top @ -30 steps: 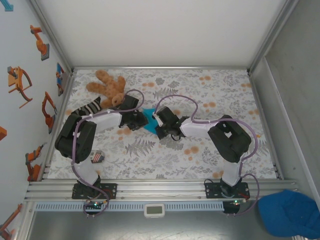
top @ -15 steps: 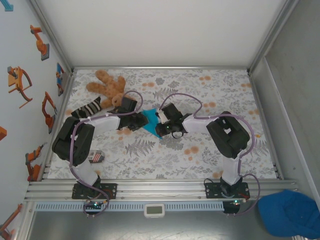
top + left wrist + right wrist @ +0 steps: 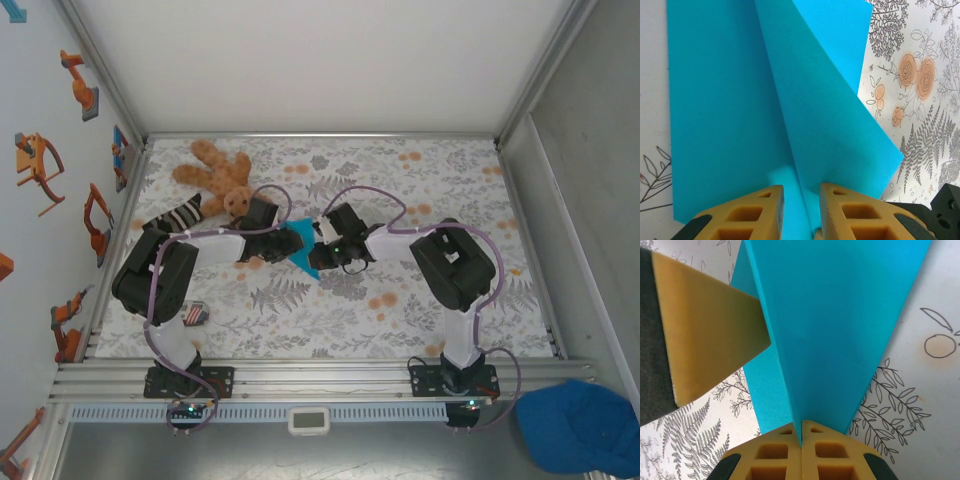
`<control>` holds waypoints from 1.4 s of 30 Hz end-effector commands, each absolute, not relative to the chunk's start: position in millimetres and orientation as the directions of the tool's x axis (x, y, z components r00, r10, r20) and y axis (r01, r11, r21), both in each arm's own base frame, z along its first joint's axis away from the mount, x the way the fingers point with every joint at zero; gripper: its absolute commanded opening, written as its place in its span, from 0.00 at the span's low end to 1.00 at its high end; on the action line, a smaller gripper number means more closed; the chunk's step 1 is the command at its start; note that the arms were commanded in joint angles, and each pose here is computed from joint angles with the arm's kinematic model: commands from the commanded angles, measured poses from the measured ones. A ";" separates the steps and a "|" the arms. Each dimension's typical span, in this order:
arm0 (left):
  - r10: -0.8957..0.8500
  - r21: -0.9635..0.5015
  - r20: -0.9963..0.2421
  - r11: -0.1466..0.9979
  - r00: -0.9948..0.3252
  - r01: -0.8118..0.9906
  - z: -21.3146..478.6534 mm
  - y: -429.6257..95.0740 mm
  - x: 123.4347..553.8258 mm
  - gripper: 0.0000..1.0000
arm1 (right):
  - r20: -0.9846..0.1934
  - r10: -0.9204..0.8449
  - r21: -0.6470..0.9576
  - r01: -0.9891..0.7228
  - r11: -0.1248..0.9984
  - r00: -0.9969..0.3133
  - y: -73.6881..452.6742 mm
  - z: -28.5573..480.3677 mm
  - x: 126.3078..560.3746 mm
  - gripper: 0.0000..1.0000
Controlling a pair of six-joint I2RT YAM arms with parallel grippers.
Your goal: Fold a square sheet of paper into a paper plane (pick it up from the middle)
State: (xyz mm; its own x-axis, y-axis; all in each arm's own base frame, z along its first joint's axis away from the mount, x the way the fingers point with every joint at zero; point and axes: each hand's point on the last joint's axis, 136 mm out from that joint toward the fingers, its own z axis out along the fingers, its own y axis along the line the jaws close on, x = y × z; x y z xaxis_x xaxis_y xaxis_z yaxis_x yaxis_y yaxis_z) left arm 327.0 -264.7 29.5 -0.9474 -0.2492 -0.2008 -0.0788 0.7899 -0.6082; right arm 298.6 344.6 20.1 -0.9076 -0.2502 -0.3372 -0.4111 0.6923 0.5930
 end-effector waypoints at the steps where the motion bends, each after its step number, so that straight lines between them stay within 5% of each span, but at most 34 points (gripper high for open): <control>1: -0.218 -0.619 -0.217 0.785 -0.952 -0.039 22.6 -268.4 324.3 0.25 | -0.260 -0.214 0.636 -0.334 0.696 -0.942 336.8 5.6 292.7 0.01; 16: -0.190 -0.680 -0.241 0.733 -0.952 0.026 16.2 -275.6 317.8 0.45 | -0.228 -0.195 0.672 -0.299 0.677 -0.954 333.4 -1.8 293.4 0.02; 27: -0.169 -0.581 -0.180 0.814 -0.969 -0.034 5.8 -261.5 309.9 0.47 | -0.226 -0.194 0.672 -0.297 0.678 -0.955 329.7 -4.3 294.3 0.02; 34: -0.141 -0.640 -0.265 0.765 -0.954 0.065 52.6 -278.0 324.8 0.48 | -0.225 -0.195 0.672 -0.297 0.679 -0.955 327.4 -5.0 293.8 0.02; 42: -0.140 -0.693 -0.257 0.716 -0.956 0.081 50.6 -291.7 329.7 0.46 | -0.228 -0.198 0.673 -0.301 0.675 -0.953 326.0 -5.0 293.5 0.02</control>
